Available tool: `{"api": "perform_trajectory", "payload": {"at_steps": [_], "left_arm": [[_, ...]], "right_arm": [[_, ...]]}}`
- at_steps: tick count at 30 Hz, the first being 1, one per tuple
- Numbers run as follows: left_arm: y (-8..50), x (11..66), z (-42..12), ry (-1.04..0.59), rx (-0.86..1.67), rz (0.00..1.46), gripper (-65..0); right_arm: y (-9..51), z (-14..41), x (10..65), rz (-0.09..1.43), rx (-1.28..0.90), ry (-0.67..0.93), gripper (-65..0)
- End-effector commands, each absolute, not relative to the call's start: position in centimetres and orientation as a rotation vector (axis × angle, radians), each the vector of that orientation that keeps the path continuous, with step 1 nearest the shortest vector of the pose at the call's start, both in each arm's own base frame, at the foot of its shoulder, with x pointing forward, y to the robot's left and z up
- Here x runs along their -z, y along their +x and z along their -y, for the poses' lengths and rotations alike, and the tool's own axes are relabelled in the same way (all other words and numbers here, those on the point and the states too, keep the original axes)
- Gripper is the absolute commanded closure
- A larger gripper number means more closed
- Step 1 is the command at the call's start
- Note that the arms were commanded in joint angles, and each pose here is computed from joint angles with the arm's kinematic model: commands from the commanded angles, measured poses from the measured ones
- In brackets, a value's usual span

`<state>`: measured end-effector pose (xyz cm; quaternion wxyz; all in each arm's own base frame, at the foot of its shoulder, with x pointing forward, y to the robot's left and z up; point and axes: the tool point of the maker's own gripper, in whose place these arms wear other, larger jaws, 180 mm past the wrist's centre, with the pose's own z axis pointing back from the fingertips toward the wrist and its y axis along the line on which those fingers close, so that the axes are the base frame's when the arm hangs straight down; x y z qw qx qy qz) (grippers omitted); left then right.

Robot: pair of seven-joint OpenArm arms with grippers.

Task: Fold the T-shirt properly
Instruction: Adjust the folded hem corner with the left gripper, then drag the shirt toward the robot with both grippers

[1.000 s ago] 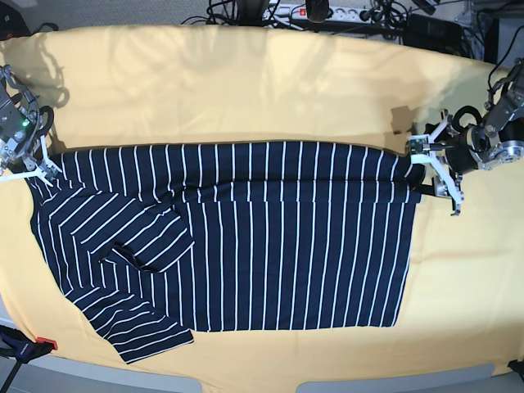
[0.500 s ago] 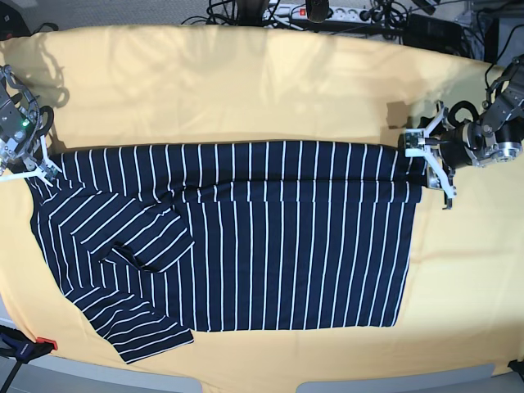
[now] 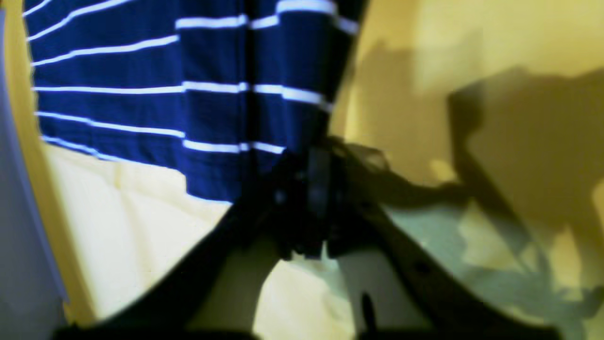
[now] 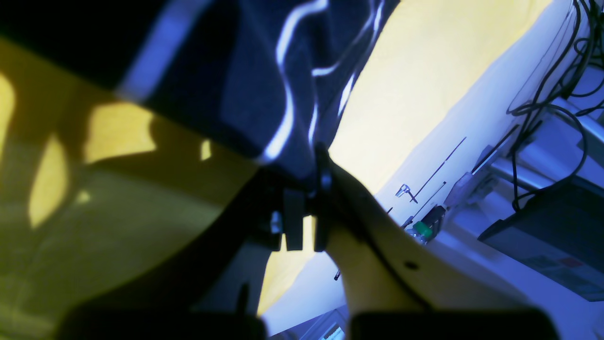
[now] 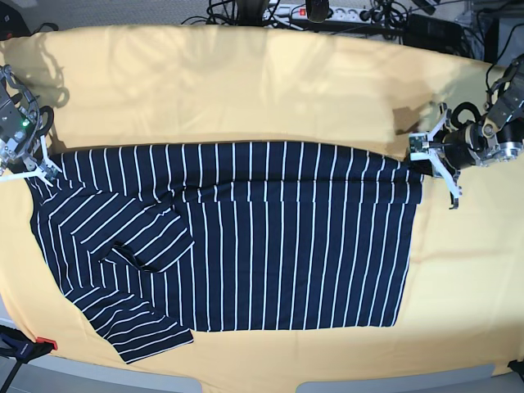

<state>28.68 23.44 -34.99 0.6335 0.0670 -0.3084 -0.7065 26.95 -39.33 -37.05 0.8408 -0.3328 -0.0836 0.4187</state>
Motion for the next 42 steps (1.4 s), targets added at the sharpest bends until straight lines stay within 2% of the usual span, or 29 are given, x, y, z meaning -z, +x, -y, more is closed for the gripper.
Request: {"api": "perform_trajectory", "payload": {"at_steps": [1,7,13,17,28,34,42], "left_arm": [[30.1,33.3,-24.1,0.213,1.609,0.749,0.0],[30.3,32.8,-23.5,0.229,1.616,0.771,0.0],[29.9,31.9,-23.9,0.248,1.657,0.74,0.0],[29.1,30.8,-24.9,0.256,1.708,0.691,0.0],[25.0,28.9,-25.3,0.1,1.799,0.526,0.0],[23.6,27.8,-26.2,0.081,1.813,0.474,0.0],[20.0,27.6,-25.7,0.008,1.901,0.383,0.0]], "right_arm": [[27.8,41.0,35.0,0.178,-0.868,-0.783,0.0],[27.8,41.0,35.0,0.179,-0.869,-0.783,0.0],[28.2,40.4,34.1,0.196,-0.886,-0.792,0.0],[27.5,41.2,32.4,0.146,-0.899,-0.838,0.0],[24.8,40.0,30.3,0.069,-1.083,-0.8,0.0],[22.9,40.7,28.9,-0.029,-1.138,-0.841,0.0],[21.0,38.9,28.7,-0.089,-1.207,-0.702,0.0]]}}
